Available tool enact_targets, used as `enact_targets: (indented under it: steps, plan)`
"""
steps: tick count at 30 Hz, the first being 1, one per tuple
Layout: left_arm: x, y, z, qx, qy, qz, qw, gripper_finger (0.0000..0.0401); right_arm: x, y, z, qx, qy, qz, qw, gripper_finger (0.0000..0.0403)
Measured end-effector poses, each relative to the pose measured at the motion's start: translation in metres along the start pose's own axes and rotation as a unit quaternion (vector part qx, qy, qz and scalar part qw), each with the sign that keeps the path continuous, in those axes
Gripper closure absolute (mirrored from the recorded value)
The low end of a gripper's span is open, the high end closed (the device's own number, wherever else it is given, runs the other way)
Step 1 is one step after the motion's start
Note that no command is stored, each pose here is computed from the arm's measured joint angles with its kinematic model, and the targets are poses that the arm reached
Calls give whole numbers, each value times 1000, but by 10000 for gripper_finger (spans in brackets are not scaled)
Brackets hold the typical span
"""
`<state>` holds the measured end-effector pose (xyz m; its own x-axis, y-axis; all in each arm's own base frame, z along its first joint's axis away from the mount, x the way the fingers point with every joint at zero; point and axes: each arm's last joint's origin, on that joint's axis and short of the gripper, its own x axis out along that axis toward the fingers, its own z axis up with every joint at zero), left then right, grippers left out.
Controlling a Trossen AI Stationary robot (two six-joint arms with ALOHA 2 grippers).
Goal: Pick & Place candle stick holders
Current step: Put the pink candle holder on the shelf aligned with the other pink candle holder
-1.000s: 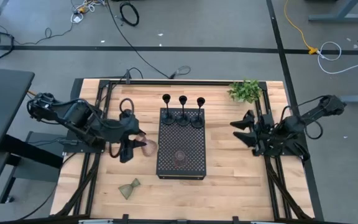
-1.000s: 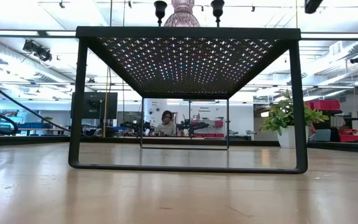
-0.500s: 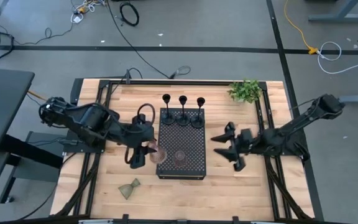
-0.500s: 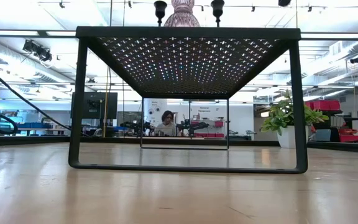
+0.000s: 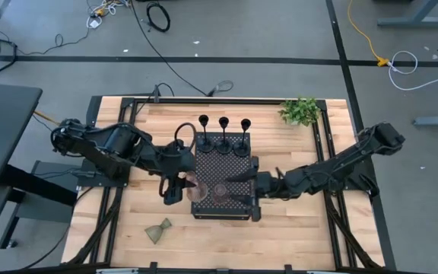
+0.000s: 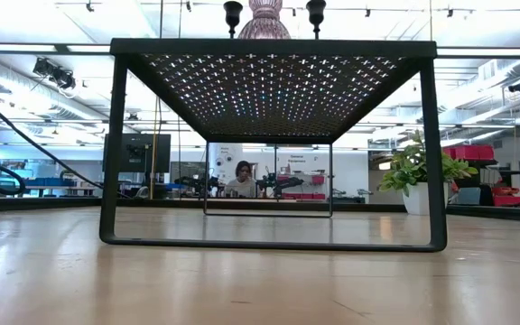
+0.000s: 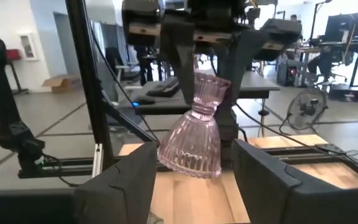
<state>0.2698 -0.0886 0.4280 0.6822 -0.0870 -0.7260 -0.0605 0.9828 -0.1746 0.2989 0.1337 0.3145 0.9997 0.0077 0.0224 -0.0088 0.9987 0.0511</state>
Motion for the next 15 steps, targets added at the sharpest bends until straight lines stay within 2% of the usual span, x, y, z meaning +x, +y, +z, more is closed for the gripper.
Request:
enact_targets:
  steps: [6, 15]
  plan:
    - [0, -1, 0, 10, 0, -9, 1000, 233, 21, -4, -11, -12, 25, -5, 1000, 197]
    - [0, -1, 1, 19, -3, -10, 1000, 233, 29, -16, -12, 20, 24, 18, 999, 186]
